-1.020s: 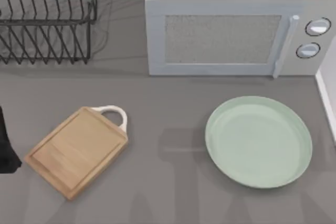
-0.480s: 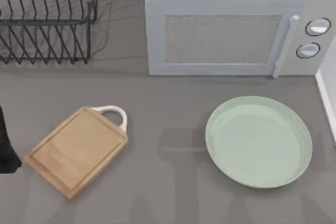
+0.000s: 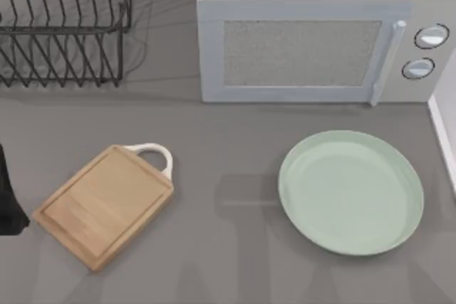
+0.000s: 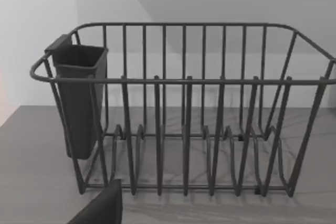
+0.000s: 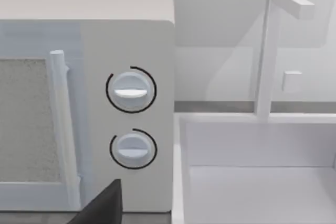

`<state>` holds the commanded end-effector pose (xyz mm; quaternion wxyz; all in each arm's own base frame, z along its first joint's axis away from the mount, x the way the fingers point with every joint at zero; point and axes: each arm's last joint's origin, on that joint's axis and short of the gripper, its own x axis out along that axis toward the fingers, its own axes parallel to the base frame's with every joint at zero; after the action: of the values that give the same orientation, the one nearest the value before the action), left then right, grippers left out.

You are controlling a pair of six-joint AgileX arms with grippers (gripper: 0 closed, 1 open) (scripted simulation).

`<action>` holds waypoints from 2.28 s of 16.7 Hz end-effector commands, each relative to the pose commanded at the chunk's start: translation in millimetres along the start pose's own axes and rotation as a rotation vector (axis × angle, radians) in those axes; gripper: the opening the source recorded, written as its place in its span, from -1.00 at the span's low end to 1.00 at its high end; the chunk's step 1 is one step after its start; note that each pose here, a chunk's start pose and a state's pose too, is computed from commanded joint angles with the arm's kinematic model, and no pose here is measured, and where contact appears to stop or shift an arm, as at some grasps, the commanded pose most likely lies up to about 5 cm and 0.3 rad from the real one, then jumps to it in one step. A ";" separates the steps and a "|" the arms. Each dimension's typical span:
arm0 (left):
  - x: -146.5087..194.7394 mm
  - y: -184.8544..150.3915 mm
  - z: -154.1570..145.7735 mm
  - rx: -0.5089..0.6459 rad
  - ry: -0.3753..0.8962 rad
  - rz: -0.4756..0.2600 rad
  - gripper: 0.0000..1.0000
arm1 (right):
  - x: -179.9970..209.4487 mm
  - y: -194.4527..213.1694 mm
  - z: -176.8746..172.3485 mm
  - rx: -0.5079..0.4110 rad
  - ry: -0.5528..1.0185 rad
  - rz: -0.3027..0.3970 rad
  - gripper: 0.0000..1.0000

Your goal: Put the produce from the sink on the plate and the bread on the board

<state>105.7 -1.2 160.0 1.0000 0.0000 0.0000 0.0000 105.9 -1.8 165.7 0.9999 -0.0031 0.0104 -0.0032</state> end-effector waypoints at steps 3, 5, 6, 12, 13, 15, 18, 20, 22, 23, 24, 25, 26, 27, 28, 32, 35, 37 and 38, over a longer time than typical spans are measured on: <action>0.0 0.0 0.0 0.000 0.000 0.000 1.00 | 2.8 -2.7 21.0 -0.023 0.089 -0.023 1.00; 0.0 0.0 0.0 0.000 0.000 0.000 1.00 | 9.9 -5.7 40.4 -0.042 0.189 -0.044 1.00; 0.0 0.0 0.0 0.000 0.000 0.000 1.00 | 16.0 -7.7 50.7 -0.052 0.249 -0.054 1.00; 0.0 0.0 0.0 0.000 0.000 0.000 1.00 | 94.0 -32.2 97.4 -0.092 0.711 -0.096 1.00; 0.0 0.0 0.0 0.000 0.000 0.000 1.00 | 112.4 -38.9 99.1 -0.092 0.795 -0.096 1.00; 0.0 0.0 0.0 0.000 0.000 0.000 1.00 | 150.6 -54.5 94.9 -0.087 0.962 -0.091 1.00; 0.0 0.0 0.0 0.000 0.000 0.000 1.00 | 203.5 -80.5 71.9 -0.064 1.194 -0.069 1.00; 0.0 0.0 0.0 0.000 0.000 0.000 1.00 | 231.3 -97.1 49.8 -0.044 1.325 -0.049 1.00; 0.0 0.0 0.0 0.000 0.000 0.000 1.00 | 251.6 -111.0 27.8 -0.023 1.429 -0.028 1.00; 0.0 0.0 0.0 0.000 0.000 0.000 1.00 | 258.9 -116.7 18.5 -0.013 1.468 -0.019 1.00; 0.0 0.0 0.0 0.000 0.000 0.000 1.00 | 264.4 -121.3 10.8 -0.006 1.500 -0.011 1.00; 0.0 0.0 0.0 0.000 0.000 0.000 1.00 | 268.5 -124.9 4.9 0.001 1.524 -0.005 1.00; 0.0 0.0 0.0 0.000 0.000 0.000 1.00 | 271.1 -127.3 0.8 0.005 1.540 -0.001 1.00; 0.0 0.0 0.0 0.000 0.000 0.000 1.00 | 272.5 -128.6 -1.4 0.007 1.549 0.002 1.00; 0.0 0.0 0.0 0.000 0.000 0.000 1.00 | 272.7 -128.8 -1.8 0.008 1.550 0.002 1.00; 0.0 0.0 0.0 0.000 0.000 0.000 1.00 | 273.0 -126.7 -1.7 0.004 1.549 0.005 1.00; 0.0 0.0 0.0 0.000 0.000 0.000 1.00 | 275.0 -127.3 -16.1 0.006 1.555 0.006 1.00; 0.0 0.0 0.0 0.000 0.000 0.000 1.00 | 278.7 -128.7 -41.5 0.007 1.556 0.006 1.00; 0.0 0.0 0.0 0.000 0.000 0.000 1.00 | 280.7 -129.4 -57.2 0.006 1.551 0.005 1.00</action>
<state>105.7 -1.2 160.0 1.0000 0.0000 0.0000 0.0000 384.4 -133.4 103.4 0.7067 0.0026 0.7075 -0.0025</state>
